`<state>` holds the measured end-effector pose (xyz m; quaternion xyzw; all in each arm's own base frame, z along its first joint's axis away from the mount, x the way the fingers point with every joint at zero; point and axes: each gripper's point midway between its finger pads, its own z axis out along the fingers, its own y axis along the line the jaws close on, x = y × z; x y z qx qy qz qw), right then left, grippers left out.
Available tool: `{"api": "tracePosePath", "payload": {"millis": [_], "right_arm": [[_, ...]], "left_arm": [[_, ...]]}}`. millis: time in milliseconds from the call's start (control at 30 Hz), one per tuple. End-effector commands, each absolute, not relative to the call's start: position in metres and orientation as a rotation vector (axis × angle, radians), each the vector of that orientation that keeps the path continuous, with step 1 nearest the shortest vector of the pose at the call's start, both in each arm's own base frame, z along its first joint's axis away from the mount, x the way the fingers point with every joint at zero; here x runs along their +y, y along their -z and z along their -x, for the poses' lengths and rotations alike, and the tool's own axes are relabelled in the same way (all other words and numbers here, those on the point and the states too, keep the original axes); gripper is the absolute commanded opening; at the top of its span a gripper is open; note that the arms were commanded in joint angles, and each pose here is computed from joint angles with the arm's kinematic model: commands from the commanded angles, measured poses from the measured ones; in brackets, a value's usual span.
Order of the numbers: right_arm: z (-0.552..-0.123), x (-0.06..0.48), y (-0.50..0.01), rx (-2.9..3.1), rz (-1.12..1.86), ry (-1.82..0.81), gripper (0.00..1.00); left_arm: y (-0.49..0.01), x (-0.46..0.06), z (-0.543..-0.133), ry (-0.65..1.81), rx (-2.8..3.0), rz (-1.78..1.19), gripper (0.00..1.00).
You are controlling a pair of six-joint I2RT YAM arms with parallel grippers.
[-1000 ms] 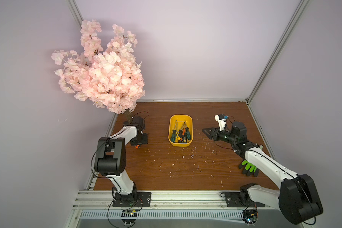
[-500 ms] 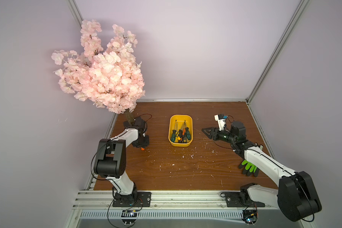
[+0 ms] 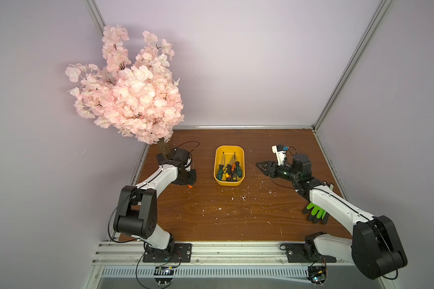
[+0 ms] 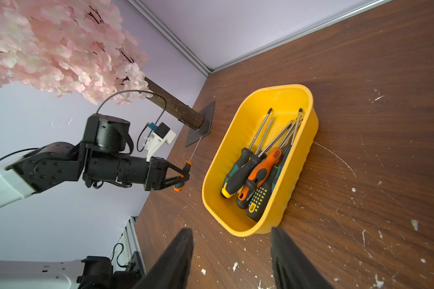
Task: Put the screwdriver on the desktop into the storage box
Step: Pick up the screwdriver from the center of the board, then place the screwdriver in the storage box.
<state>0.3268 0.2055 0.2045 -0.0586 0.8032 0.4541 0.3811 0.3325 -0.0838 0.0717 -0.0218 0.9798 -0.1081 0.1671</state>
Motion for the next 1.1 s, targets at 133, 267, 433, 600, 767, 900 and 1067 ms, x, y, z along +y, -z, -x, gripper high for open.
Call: {"api": "tracePosePath", "payload": {"millis": [133, 267, 433, 600, 767, 900, 1067], "right_arm": [[-0.33, 0.206, -0.224, 1.992, 0.171, -1.171, 0.56], [-0.328, 0.205, -0.222, 1.996, 0.168, -1.166, 0.56], [-0.325, 0.205, -0.221, 1.996, 0.172, -1.169, 0.56], [-0.323, 0.202, -0.221, 2.001, 0.183, -1.144, 0.56], [-0.321, 0.2, -0.219, 2.006, 0.177, -1.134, 0.56], [-0.321, 0.198, -0.22, 2.004, 0.171, -1.131, 0.56], [-0.32, 0.197, -0.22, 2.003, 0.169, -1.13, 0.56]], "left_arm": [[-0.118, -0.146, -0.343, 0.48, 2.699, -0.032, 0.06], [-0.127, -0.189, -0.345, 0.543, 2.67, -0.11, 0.06], [-0.126, -0.23, -0.352, 0.621, 2.652, -0.151, 0.06], [-0.118, -0.243, -0.364, 0.633, 2.661, -0.148, 0.05], [-0.118, -0.25, -0.371, 0.632, 2.654, -0.153, 0.05], [-0.103, -0.25, -0.374, 0.606, 2.685, -0.158, 0.05], [-0.089, -0.248, -0.377, 0.572, 2.711, -0.149, 0.06]]}}
